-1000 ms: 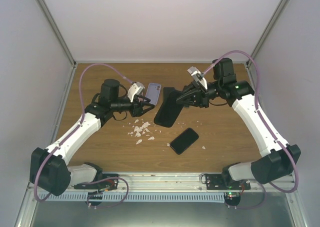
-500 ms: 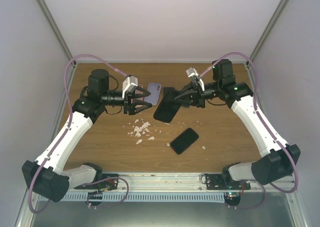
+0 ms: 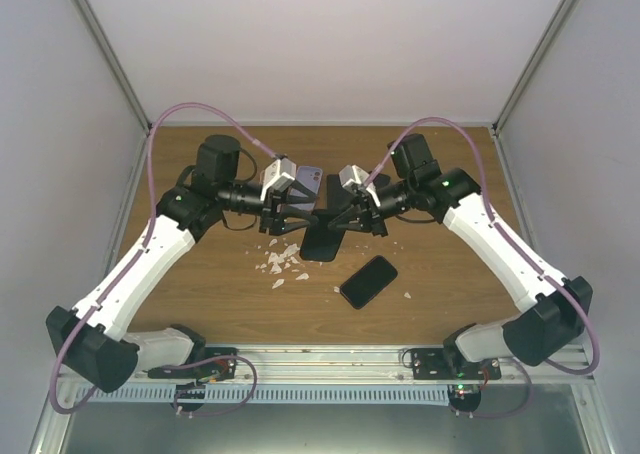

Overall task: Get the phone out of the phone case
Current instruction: Remove the phone case from the phone.

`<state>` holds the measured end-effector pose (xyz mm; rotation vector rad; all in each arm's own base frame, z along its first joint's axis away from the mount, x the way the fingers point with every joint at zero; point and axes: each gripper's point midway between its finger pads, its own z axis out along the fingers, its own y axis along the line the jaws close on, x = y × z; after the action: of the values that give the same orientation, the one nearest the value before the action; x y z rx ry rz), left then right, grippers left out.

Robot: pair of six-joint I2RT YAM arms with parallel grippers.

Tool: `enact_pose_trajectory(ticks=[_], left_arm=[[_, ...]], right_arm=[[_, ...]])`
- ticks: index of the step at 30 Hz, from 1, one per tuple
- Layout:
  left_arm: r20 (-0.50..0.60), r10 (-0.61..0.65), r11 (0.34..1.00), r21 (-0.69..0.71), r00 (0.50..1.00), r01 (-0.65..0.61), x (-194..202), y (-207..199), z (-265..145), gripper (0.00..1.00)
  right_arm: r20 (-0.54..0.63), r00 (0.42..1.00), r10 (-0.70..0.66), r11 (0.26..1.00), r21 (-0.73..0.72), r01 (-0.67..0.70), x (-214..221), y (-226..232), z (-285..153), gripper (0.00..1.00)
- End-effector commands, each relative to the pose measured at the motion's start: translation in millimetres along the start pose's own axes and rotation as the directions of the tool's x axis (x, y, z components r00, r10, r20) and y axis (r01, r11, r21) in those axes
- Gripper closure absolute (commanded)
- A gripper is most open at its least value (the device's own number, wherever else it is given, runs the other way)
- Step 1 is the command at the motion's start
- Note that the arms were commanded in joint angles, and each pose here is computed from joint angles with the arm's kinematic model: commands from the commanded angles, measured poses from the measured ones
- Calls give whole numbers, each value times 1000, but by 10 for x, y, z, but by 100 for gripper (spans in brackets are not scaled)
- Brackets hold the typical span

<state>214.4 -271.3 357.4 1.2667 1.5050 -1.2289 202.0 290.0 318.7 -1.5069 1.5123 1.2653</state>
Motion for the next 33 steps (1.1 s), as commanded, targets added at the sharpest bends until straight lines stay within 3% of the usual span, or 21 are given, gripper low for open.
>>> enact_pose_trajectory(ticks=[1, 10, 14, 17, 20, 27, 33], left_arm=[[-14, 36, 999, 23, 999, -36, -41, -47, 107, 44], [-81, 14, 1000, 2, 997, -14, 140, 50, 257, 62], [-88, 6, 1000, 2, 996, -6, 167, 78, 272, 79], [-53, -10, 1000, 14, 999, 10, 94, 84, 233, 98], [18, -76, 996, 49, 997, 76, -39, 120, 111, 100], [154, -133, 991, 20, 979, 131, -333, 239, -116, 100], [208, -170, 985, 20, 963, 169, -442, 295, -124, 100]], right_arm=[[-7, 996, -91, 996, -8, 91, -107, 53, 48, 100], [-6, 995, -102, 995, -8, 102, -147, 38, 65, 100], [-4, 995, -104, 995, -9, 104, -152, 50, 60, 100], [3, 996, -88, 996, 4, 88, -175, 19, 52, 99], [47, 998, -41, 999, 13, 40, -236, -62, -22, 94], [168, 973, 155, 988, -53, -148, -313, -290, -206, 63], [223, 952, 208, 978, -55, -201, -406, -368, -216, 49]])
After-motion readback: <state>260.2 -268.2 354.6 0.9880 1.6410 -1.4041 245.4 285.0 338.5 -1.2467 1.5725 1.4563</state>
